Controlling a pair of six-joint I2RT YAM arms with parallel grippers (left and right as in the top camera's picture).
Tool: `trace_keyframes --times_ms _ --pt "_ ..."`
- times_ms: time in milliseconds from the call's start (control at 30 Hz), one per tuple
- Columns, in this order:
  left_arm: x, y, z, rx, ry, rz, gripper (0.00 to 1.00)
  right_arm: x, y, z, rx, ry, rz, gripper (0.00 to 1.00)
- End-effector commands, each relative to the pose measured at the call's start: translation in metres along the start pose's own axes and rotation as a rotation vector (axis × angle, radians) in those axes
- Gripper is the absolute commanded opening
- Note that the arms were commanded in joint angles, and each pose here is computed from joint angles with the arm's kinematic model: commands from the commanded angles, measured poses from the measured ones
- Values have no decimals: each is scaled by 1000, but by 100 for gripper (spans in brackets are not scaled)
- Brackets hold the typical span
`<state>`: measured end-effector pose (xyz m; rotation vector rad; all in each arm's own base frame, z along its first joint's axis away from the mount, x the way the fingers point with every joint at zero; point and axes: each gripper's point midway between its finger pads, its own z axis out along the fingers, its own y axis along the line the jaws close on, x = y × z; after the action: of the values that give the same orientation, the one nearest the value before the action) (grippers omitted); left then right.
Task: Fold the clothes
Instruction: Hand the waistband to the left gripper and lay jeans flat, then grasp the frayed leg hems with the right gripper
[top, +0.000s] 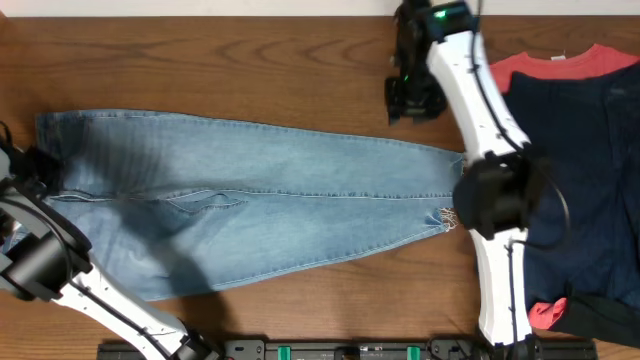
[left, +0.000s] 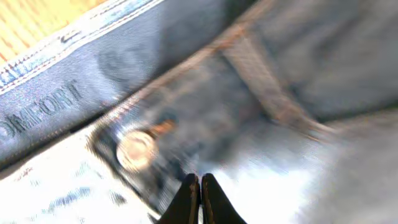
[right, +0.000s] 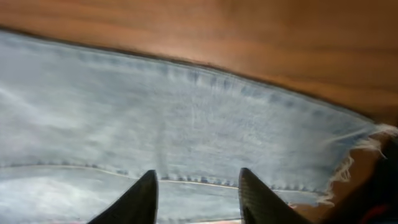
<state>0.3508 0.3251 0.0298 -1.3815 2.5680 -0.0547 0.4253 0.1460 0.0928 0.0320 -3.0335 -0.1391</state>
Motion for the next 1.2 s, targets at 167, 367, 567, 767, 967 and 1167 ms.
trace_keyframes --times_ms 167,367,567,767,967,1167 --pt "-10 -72 -120 195 -223 214 9 13 6 74 2 211 22 18" --pt "0 -104 -145 224 -270 310 15 19 12 110 11 281 14 17" --pt "20 -125 -141 234 -219 357 15 -32 26 164 -24 110 80 12" --pt "36 -140 -138 240 -183 395 33 -115 38 169 -167 -191 60 9" --pt "42 -139 -137 234 -157 395 43 -144 31 89 -230 -340 -63 32" --pt "63 -138 -146 265 -90 390 38 -91 18 -9 -216 -290 -103 38"
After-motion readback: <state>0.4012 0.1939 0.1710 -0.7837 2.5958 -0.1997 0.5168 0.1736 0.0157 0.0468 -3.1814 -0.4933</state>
